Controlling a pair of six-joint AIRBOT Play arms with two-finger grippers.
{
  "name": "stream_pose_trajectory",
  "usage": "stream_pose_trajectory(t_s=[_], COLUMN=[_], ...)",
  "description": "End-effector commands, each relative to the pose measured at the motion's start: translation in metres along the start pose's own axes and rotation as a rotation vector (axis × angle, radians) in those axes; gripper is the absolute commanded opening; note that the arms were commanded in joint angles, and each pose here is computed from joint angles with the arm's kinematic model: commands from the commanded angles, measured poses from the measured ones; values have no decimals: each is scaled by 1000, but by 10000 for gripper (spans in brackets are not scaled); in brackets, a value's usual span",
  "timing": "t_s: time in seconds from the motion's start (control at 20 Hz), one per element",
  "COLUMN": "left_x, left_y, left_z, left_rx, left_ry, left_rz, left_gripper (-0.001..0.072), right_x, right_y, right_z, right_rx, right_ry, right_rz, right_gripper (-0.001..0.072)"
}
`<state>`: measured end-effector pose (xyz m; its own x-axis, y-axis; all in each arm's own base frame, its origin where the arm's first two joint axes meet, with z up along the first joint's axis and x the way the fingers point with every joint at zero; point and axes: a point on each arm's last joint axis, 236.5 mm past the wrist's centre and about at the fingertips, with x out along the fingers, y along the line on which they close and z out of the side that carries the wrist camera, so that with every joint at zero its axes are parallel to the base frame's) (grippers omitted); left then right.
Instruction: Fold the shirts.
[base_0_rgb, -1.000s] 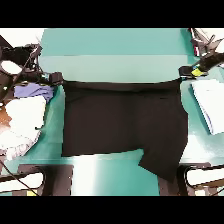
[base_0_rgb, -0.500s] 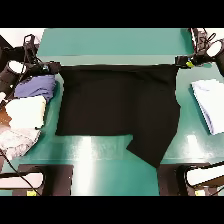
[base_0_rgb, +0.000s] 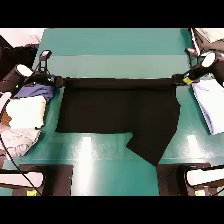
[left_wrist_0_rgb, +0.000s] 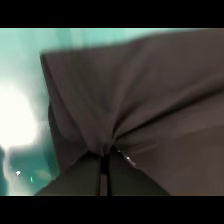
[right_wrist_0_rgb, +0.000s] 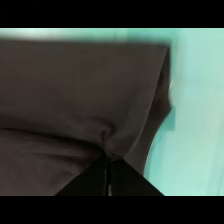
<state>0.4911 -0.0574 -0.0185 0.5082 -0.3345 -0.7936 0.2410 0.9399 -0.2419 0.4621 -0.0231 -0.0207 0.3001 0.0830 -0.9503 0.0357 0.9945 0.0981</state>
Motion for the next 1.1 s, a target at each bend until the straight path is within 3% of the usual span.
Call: stream_pose_trajectory(t_s=[0.0, 0.1, 0.15, 0.2, 0.25, 0.55, 0.7, 1.05], left_x=[15, 15, 14, 14, 12, -48, -73, -89], left_y=[5, 4, 2, -1, -4, -15, -20, -46], left_z=[-24, -24, -27, -32, -39, -80, -103, -223], left_rx=[-33, -67, -90, -113, -131, -169, -197, -291], left_ry=[85, 89, 102, 125, 153, 396, 377, 555], left_rz=[-1, -2, -9, -19, -31, -122, -105, -104], left_gripper=[33, 35, 216, 517, 615, 610, 610, 610], right_x=[16, 22, 23, 22, 20, -49, -79, -94], right_y=[6, 11, 14, 16, 19, 25, 42, 45], right_z=[-38, -49, -51, -52, -52, -82, -109, -150], right_rx=[21, 38, 44, 46, 53, -14, -3, 86], right_ry=[80, 108, 117, 121, 122, 152, 143, 107], right_rz=[27, 52, 63, 70, 83, 113, 222, 308], right_gripper=[15, 17, 28, 199, 380, 386, 371, 361])
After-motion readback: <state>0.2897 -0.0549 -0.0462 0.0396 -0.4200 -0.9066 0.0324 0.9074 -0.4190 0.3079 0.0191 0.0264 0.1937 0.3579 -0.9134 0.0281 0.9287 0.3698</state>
